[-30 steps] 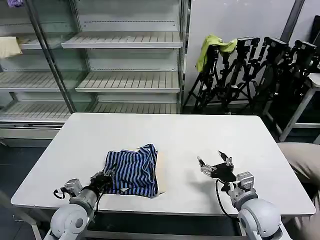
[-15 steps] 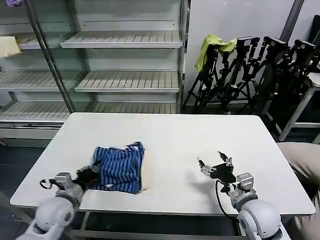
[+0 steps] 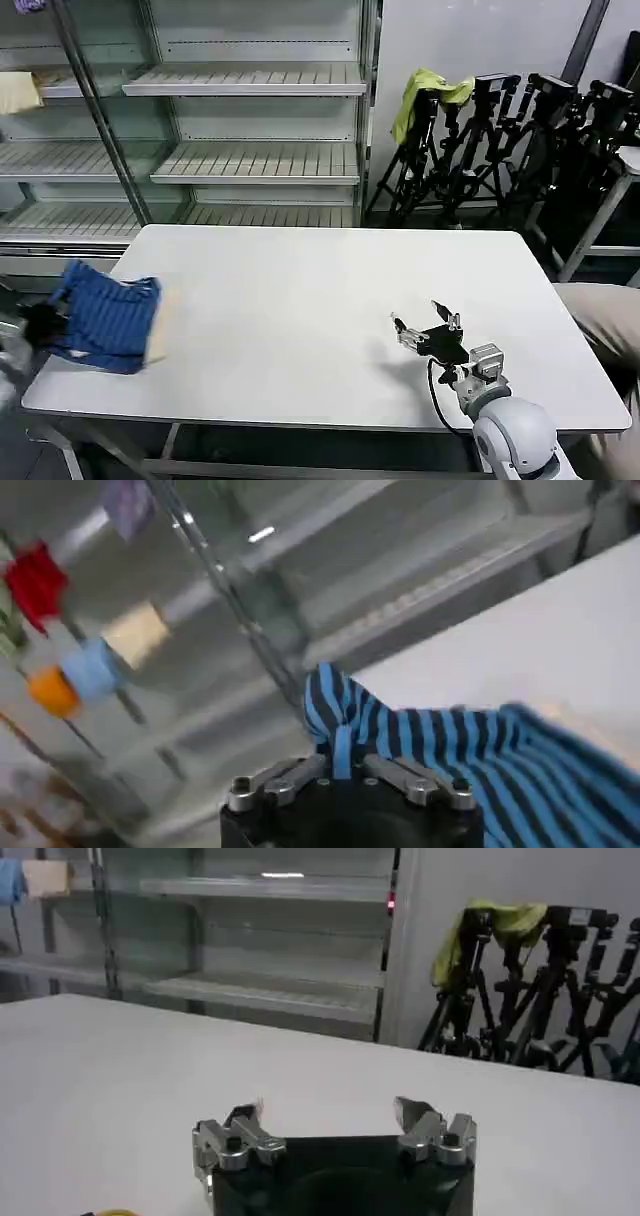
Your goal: Fold and organize the clothes.
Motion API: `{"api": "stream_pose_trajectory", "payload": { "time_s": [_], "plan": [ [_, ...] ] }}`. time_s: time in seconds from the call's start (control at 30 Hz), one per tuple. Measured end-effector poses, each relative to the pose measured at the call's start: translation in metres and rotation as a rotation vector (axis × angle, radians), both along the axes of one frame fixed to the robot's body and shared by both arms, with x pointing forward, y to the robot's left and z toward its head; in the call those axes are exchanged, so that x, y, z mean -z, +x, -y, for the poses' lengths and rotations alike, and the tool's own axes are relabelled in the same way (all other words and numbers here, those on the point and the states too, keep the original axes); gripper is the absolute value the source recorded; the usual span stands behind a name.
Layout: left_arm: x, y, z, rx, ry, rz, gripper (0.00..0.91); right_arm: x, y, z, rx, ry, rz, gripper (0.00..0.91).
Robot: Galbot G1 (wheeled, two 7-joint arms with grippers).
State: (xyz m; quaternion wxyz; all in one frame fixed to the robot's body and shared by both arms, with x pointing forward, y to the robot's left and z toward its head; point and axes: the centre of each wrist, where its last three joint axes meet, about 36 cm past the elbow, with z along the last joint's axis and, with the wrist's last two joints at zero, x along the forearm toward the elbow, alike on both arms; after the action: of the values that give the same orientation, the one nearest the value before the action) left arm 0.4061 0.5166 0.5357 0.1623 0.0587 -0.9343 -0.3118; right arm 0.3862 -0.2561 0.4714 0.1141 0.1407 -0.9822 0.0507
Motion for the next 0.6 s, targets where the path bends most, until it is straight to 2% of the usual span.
{"api": "stream_pose_trajectory", "payload": {
  "time_s": [0.17,0.3,0.43,0.6],
  "plan": [
    [-0.031,-0.004,0.009,0.066,0.167,0.014,0.000,0.002,-0.001,0.000,0.003,0.000,-0.005,0.907],
    [-0.041,-0.010,0.043,0.167,0.293,0.033,0.000,0.003,-0.004,0.000,0.003,-0.004,-0.008,0.907],
    [-0.038,-0.019,0.085,0.272,0.416,0.047,0.010,0.004,-0.005,0.001,0.007,-0.007,-0.011,0.907],
    [-0.006,-0.044,0.152,0.426,0.444,0.031,0.010,0.006,-0.006,0.000,0.011,-0.009,-0.014,0.907]
  ]
}}
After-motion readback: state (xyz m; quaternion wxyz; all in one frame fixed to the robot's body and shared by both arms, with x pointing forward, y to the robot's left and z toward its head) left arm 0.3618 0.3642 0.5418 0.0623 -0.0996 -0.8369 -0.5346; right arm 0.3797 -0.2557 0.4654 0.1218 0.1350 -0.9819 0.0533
